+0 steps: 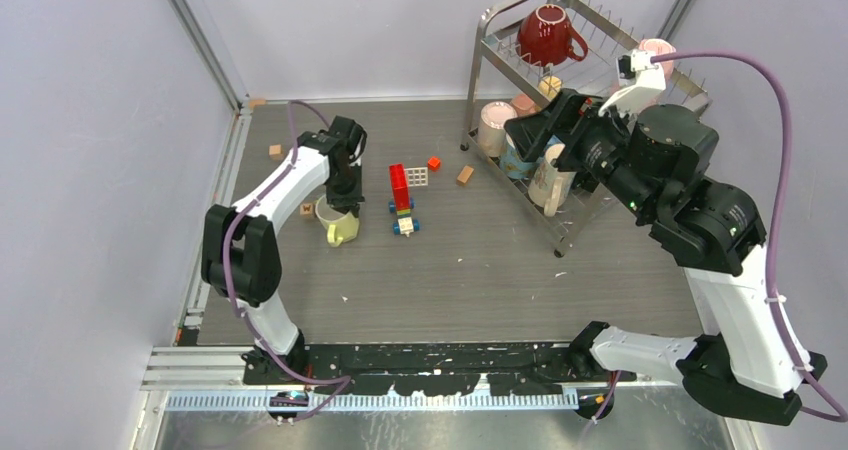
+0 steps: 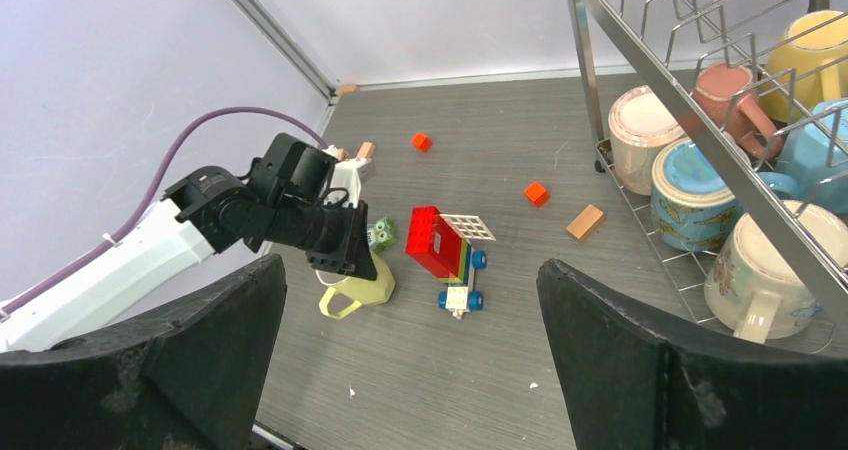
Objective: Unload the cups from the dish rack
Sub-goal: Place the cup at the center of the board.
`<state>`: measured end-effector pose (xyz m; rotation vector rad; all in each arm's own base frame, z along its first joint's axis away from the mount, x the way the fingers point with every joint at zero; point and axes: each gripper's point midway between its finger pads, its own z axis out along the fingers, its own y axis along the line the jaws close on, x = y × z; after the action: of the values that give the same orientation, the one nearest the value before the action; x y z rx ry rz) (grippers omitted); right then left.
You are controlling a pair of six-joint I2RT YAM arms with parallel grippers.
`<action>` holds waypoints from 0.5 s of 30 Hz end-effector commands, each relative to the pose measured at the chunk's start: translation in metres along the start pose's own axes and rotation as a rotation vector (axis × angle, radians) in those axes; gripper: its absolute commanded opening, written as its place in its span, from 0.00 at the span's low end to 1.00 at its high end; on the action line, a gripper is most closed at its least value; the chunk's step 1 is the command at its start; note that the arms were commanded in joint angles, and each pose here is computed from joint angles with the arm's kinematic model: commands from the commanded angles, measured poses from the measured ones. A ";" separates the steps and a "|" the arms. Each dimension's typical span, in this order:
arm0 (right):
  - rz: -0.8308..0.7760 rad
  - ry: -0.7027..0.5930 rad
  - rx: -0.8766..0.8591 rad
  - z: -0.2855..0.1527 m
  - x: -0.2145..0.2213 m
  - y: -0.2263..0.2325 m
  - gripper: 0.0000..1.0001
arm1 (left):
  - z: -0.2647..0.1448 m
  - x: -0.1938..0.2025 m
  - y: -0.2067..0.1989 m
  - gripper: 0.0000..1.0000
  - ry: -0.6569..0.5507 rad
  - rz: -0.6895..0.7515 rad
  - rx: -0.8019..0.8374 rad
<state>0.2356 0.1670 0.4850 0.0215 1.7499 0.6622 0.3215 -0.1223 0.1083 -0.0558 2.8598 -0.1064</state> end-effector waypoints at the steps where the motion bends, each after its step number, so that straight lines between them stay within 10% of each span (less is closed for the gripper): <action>1: -0.002 -0.052 0.002 -0.008 -0.012 -0.001 1.00 | -0.004 -0.025 0.004 0.00 -0.059 0.058 -0.033; 15: -0.010 -0.056 0.024 -0.010 -0.013 -0.006 1.00 | 0.015 -0.041 0.030 0.06 -0.054 0.071 -0.154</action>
<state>0.2312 0.1579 0.4888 0.0393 1.7295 0.6508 0.3474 -0.1027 0.0925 0.0017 2.8633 0.0630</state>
